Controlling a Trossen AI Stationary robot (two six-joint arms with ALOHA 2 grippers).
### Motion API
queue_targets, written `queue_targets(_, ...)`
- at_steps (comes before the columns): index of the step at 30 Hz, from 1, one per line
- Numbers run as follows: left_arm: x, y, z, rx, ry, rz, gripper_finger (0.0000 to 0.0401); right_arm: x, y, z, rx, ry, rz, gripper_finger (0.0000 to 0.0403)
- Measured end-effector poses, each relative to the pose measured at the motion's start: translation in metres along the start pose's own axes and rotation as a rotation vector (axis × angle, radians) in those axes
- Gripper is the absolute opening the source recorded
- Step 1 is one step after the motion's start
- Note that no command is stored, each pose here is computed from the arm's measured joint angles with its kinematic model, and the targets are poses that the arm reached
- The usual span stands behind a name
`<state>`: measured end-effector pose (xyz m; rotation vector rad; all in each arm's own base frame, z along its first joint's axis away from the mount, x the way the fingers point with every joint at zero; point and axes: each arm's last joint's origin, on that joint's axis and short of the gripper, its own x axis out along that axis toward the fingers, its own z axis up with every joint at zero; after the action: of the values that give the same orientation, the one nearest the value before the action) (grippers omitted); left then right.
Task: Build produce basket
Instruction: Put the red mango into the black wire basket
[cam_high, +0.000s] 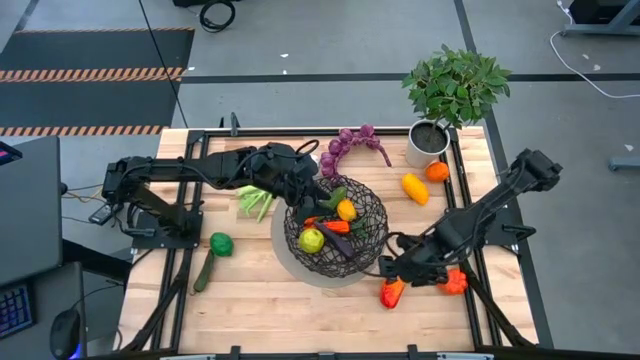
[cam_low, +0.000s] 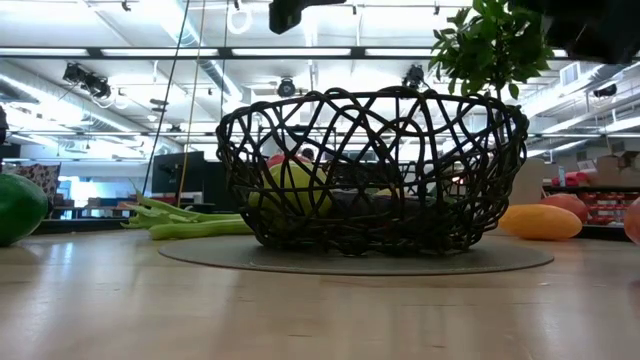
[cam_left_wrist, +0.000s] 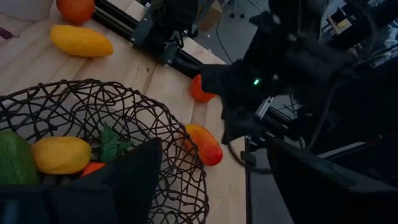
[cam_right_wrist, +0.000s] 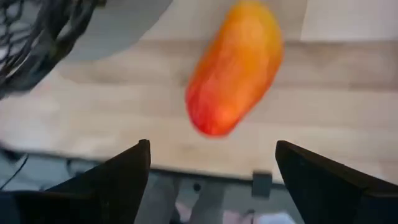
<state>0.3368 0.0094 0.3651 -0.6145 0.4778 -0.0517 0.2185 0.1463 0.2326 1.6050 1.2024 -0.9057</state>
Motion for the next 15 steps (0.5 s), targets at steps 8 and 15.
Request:
queue_targets(8,0.0,-0.002,-0.002,-0.019,0.019,-0.01,0.0297,0.035,0.005,0.001,-0.006,-0.077,-0.074,0.0348)
queue_targets(15,0.0,-0.001,-0.003,-0.069,0.026,-0.011,0.0297,0.052,0.004,0.005,-0.02,-0.15,-0.122,0.0348)
